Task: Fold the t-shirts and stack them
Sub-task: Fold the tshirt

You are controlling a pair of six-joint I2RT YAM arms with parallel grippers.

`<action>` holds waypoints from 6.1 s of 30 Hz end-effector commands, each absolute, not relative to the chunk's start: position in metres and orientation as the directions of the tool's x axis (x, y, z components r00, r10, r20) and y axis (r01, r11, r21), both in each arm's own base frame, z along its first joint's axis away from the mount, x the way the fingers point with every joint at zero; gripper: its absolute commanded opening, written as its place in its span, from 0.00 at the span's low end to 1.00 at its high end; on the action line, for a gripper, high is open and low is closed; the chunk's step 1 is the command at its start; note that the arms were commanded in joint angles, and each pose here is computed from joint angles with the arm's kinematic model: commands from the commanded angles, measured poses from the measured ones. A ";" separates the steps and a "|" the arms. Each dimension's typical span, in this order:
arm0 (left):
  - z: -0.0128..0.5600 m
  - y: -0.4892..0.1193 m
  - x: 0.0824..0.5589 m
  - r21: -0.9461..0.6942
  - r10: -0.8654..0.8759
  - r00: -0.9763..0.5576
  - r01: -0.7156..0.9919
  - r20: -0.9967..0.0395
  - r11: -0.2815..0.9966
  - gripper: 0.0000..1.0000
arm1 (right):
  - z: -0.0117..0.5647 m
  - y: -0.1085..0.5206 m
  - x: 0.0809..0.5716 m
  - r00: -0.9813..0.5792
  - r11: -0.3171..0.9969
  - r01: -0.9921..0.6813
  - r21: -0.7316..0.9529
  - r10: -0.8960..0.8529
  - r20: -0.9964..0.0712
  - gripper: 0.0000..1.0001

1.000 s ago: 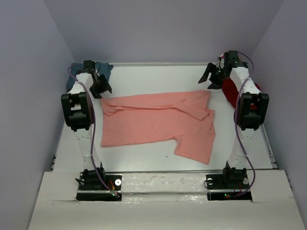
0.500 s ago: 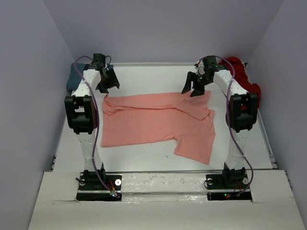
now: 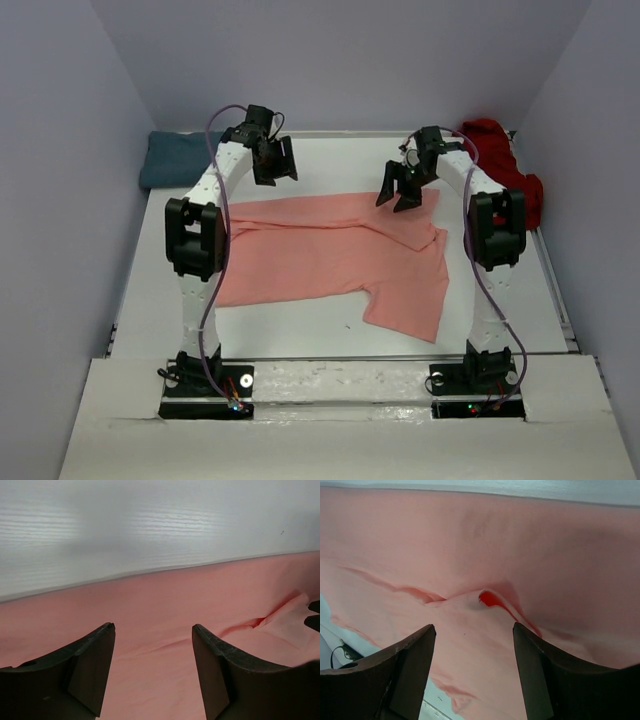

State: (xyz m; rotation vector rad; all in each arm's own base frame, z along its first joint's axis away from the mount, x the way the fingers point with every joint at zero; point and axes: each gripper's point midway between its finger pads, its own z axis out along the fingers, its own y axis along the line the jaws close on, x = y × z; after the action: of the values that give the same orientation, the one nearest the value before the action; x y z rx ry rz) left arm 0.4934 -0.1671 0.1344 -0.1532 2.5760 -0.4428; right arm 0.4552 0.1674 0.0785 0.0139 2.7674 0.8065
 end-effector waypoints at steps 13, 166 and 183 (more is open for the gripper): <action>0.086 -0.250 0.502 -0.473 -0.071 -0.925 0.124 -0.373 0.873 0.72 | 0.071 0.180 0.479 -0.949 0.846 -0.131 0.517 0.045 -0.313 0.65; 0.054 -0.283 0.455 -0.415 -0.003 -0.969 0.102 -0.245 0.904 0.70 | 0.094 0.073 0.481 -0.903 0.835 0.225 0.502 0.372 -0.214 0.43; 0.050 -0.283 0.454 -0.415 0.000 -0.972 0.101 -0.237 0.904 0.70 | 0.092 0.080 0.486 -0.900 0.807 0.237 0.542 0.392 -0.189 0.11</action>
State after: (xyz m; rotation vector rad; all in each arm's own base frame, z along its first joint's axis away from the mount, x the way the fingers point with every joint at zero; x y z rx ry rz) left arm 0.4535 -0.2928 0.0385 0.0701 2.8438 -0.6581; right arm 0.4684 0.0728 0.0618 0.5361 2.7973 0.7112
